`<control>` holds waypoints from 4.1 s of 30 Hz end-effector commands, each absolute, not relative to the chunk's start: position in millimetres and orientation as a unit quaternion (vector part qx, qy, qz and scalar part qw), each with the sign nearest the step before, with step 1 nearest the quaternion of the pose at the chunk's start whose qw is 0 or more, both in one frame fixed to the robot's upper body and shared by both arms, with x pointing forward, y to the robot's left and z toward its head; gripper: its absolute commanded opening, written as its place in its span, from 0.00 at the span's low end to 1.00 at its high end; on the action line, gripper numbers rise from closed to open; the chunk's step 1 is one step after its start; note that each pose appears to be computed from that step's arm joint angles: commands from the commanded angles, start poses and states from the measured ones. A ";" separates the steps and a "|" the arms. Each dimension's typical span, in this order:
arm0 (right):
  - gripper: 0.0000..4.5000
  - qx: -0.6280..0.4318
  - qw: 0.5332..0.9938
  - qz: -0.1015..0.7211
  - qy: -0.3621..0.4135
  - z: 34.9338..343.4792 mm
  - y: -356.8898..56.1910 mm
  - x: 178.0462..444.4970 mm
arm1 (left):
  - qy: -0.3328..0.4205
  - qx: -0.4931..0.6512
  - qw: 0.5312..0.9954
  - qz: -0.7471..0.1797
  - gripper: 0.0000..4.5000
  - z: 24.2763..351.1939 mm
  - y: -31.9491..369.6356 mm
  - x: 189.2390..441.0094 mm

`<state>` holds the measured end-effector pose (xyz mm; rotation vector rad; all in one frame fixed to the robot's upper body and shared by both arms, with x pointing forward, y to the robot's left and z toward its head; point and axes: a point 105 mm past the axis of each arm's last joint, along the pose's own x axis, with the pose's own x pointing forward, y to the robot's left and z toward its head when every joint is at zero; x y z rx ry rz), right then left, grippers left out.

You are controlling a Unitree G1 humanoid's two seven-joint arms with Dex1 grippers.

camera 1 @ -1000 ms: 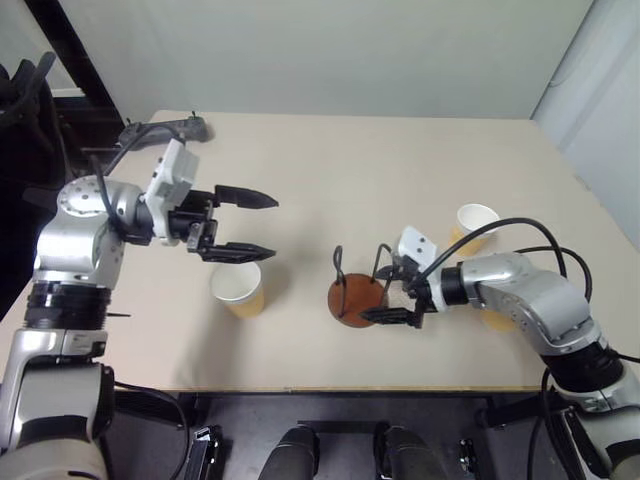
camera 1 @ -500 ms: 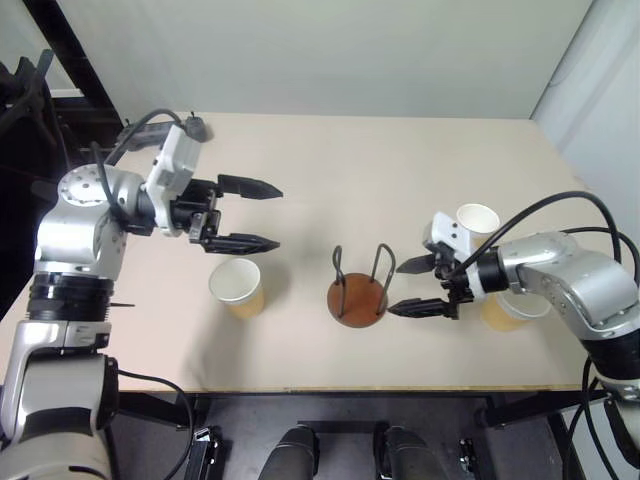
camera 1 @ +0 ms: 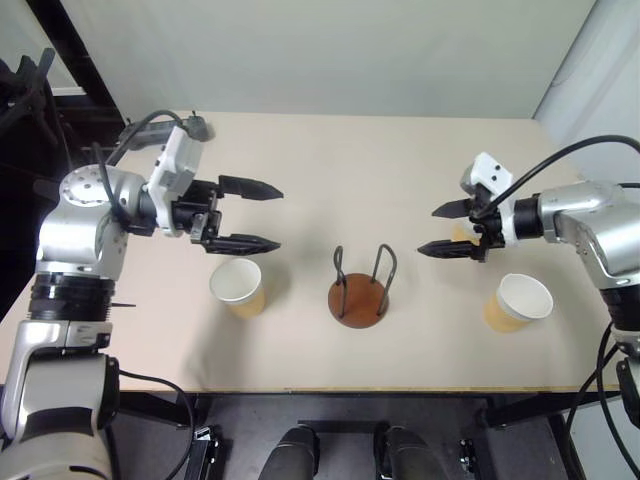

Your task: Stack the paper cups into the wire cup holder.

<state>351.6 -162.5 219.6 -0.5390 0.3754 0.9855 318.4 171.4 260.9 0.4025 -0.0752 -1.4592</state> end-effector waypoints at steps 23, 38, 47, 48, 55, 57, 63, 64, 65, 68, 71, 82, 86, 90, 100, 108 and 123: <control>1.00 -0.565 0.710 0.385 0.171 218.9 -218.6 389.4 | -0.054 0.199 0.709 -0.674 1.00 271.6 168.2 316.9; 1.00 -0.601 0.682 0.380 0.174 217.8 -219.7 409.4 | -0.054 0.194 0.707 -0.677 1.00 268.0 169.3 314.3; 1.00 -0.602 0.670 0.393 0.184 210.1 -221.0 407.0 | -0.063 0.189 0.698 -0.688 1.00 267.9 160.3 311.7; 1.00 -0.602 0.669 0.394 0.184 209.7 -221.1 406.8 | -0.063 0.189 0.698 -0.688 1.00 267.7 159.8 311.5; 1.00 -0.608 0.651 0.405 0.205 198.0 -226.3 399.7 | -0.064 0.186 0.697 -0.690 1.00 266.7 159.2 311.4; 1.00 -0.613 0.649 0.401 0.206 198.3 -227.8 400.5 | -0.064 0.186 0.697 -0.689 1.00 266.8 159.7 311.6; 0.73 -0.624 0.643 0.393 0.206 200.2 -229.6 403.0 | -0.065 0.186 0.698 -0.688 1.00 266.6 160.7 311.9; 0.65 -0.625 0.643 0.393 0.206 200.5 -229.7 403.2 | -0.066 0.186 0.698 -0.688 1.00 266.4 160.9 311.9; 0.57 -0.625 0.643 0.392 0.206 200.8 -229.8 403.3 | -0.065 0.185 0.699 -0.688 1.00 266.2 161.3 311.7; 0.34 -0.626 0.642 0.392 0.208 202.1 -230.5 403.2 | -0.065 0.185 0.700 -0.687 1.00 265.6 162.2 311.7; 0.09 -0.626 0.641 0.391 0.209 204.2 -231.4 402.7 | -0.065 0.185 0.699 -0.687 1.00 265.5 161.8 311.8; 0.00 -0.633 0.620 0.421 0.195 232.1 -217.4 383.9 | -0.064 0.179 0.692 -0.696 1.00 260.6 155.4 313.7; 0.00 -0.628 0.617 0.442 0.174 251.3 -201.1 368.7 | -0.061 0.176 0.688 -0.701 1.00 258.4 151.9 315.5; 0.00 -0.620 0.616 0.462 0.151 272.4 -180.1 353.7 | -0.062 0.174 0.684 -0.706 1.00 258.0 147.4 318.3; 0.00 -0.598 0.607 0.515 0.091 310.8 -120.2 318.1 | -0.056 0.169 0.669 -0.721 1.00 254.4 134.6 326.3; 0.00 -0.587 0.586 0.552 0.078 311.8 -96.1 300.3 | -0.057 0.169 0.657 -0.733 1.00 254.8 121.6 333.1; 0.00 -0.564 0.570 0.586 0.117 282.9 -91.2 284.2 | -0.062 0.169 0.644 -0.743 1.00 254.1 109.2 338.4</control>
